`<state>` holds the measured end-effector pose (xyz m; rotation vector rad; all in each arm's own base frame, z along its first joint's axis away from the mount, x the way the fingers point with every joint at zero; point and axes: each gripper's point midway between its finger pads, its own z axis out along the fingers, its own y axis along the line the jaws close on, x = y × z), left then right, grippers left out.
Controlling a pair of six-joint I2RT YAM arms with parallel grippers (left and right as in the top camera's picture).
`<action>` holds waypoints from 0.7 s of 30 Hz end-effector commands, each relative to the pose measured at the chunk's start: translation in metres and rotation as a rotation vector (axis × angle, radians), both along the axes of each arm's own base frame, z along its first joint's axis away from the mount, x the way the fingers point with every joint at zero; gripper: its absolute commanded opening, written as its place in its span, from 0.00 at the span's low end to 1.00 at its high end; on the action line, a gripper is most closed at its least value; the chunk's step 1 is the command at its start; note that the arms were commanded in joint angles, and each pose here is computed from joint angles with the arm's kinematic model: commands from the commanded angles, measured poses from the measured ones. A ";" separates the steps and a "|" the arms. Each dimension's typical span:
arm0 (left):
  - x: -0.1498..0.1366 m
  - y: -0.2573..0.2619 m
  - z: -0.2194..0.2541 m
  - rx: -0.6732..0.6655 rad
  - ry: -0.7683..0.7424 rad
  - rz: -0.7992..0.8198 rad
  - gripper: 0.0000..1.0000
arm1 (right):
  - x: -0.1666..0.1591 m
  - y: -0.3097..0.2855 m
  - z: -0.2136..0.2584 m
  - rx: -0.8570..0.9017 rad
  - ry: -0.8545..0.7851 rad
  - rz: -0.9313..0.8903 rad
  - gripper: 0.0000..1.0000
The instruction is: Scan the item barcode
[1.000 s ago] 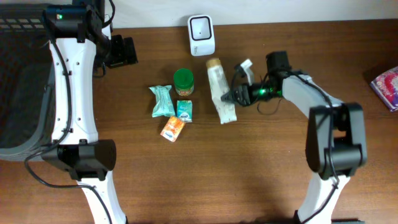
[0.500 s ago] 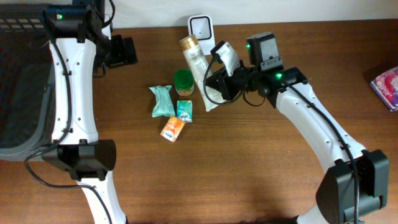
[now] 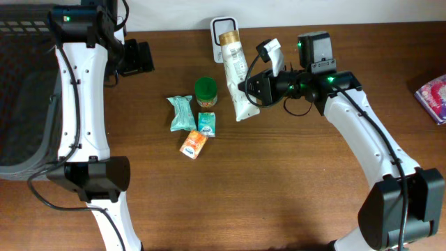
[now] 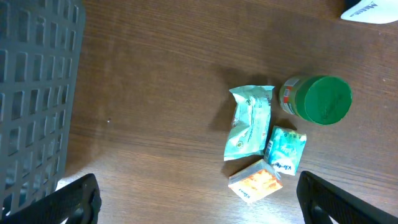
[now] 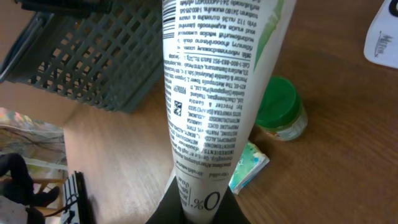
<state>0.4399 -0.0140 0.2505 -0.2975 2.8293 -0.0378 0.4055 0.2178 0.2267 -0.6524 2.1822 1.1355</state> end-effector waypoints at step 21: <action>-0.002 0.002 0.009 0.009 -0.022 -0.007 0.99 | -0.020 -0.173 -0.209 -1.137 0.495 -0.708 0.04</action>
